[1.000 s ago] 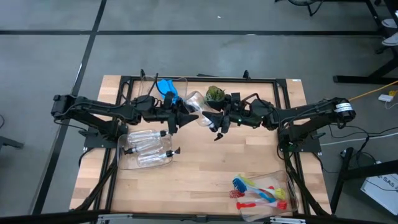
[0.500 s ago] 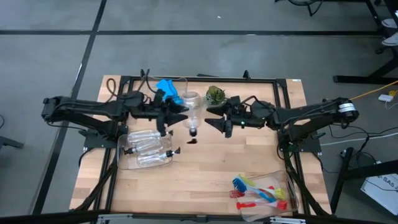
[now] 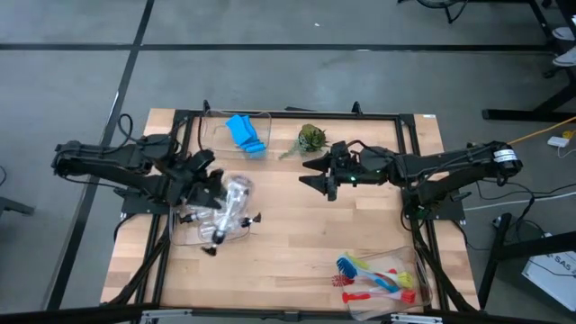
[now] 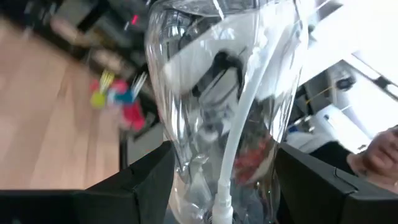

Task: Pick & Place Kitchen Sink Supplies
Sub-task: Put the transparent soap dispenser into the middle transparent bin

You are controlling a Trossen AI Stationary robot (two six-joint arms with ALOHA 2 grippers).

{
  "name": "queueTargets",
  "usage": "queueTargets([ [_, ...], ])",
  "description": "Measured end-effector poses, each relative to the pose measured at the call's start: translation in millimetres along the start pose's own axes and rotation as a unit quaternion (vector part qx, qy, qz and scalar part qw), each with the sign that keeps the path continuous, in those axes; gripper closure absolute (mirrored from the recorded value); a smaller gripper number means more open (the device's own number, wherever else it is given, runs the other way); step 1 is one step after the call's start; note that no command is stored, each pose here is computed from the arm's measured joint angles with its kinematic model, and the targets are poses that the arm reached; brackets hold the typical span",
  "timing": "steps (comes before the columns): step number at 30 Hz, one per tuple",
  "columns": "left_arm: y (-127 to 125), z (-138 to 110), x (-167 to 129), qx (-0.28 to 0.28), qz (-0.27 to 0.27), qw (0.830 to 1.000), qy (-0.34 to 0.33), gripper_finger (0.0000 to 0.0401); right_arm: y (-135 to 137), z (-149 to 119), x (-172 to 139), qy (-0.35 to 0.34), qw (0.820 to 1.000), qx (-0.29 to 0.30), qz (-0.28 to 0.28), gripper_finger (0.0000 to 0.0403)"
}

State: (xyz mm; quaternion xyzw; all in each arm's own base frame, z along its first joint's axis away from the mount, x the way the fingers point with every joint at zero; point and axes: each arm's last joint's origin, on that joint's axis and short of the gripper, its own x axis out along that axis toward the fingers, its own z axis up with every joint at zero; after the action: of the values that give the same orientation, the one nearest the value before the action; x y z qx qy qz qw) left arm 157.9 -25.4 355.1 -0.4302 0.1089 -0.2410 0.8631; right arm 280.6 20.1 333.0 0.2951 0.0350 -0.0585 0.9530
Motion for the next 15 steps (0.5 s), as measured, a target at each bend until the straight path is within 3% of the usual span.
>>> queueTargets([
  [5, 6.3, -21.3, -11.3, -0.047, 0.063, 0.994, 0.079, 0.0152, -3.8, -5.3, -0.3, 0.028, 0.999, 0.001, -0.019, 0.0062],
  [9, 20.8, -37.5, -18.9, -0.070, 0.148, 0.975, 0.147, 0.0152, -5.4, -7.4, -0.6, 0.038, 0.999, -0.001, -0.028, 0.0062],
  [15, 34.0, -50.3, -27.0, -0.062, 0.222, 0.950, 0.211, 0.0152, -5.6, -7.4, -0.5, 0.037, 0.999, -0.001, -0.030, 0.0062],
])
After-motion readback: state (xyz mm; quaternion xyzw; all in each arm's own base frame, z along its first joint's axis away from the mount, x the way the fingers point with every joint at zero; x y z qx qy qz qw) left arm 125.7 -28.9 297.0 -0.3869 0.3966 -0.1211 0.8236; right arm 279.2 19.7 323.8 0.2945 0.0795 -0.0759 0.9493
